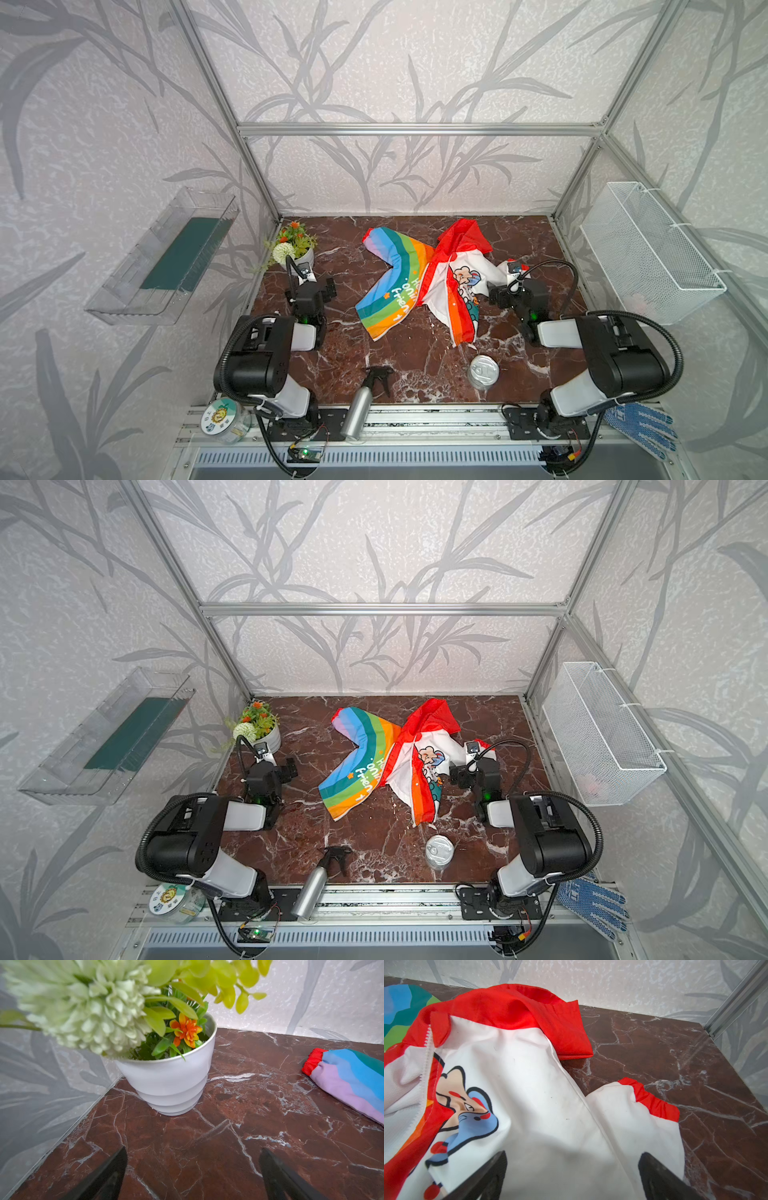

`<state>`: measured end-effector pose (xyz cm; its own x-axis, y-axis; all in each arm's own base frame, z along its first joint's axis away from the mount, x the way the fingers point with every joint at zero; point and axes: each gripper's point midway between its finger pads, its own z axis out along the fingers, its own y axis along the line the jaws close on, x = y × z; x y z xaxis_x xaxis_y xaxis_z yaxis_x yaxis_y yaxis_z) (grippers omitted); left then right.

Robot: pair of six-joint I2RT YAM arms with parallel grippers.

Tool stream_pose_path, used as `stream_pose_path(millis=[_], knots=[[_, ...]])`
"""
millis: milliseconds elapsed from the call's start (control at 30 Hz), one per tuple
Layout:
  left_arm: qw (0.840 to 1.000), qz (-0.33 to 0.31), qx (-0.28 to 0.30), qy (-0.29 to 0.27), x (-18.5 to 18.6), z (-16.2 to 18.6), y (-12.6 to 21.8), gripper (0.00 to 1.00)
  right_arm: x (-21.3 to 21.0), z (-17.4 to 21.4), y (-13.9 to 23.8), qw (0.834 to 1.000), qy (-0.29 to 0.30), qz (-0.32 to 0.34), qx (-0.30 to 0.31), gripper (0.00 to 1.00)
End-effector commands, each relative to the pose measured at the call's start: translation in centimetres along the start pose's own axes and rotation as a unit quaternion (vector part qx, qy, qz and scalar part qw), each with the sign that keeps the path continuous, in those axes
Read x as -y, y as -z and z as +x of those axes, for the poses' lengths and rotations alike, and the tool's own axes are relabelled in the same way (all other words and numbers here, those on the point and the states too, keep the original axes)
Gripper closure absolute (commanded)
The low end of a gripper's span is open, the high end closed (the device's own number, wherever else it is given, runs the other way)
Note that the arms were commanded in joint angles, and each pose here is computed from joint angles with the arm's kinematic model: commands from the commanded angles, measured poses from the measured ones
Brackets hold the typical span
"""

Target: Zip up the jacket

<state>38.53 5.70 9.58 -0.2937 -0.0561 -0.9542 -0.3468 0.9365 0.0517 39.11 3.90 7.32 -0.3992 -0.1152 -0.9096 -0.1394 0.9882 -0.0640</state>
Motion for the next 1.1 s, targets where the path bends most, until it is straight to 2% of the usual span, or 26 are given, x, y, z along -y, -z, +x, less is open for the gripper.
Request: stream_pose_path(millis=[0,933,1033,1067], knots=[[1.000,-0.009,0.009,0.003,-0.31,-0.39,-0.11,0.01,0.15,-1.75,0.10,1.000,0.002,0.000,0.022,0.01],[1.000,-0.007,0.009,-0.002,-0.07,-0.45,-0.13,0.01,0.18,-1.70,0.08,1.000,0.000,0.001,0.021,0.01],[1.000,-0.016,0.015,-0.006,-0.09,-0.60,0.03,0.01,0.17,-1.75,0.09,1.000,0.000,0.001,0.022,0.01],[0.999,-0.037,0.021,-0.010,-0.34,-1.02,0.35,0.01,0.15,-1.85,0.15,1.000,0.003,0.002,0.025,0.01]])
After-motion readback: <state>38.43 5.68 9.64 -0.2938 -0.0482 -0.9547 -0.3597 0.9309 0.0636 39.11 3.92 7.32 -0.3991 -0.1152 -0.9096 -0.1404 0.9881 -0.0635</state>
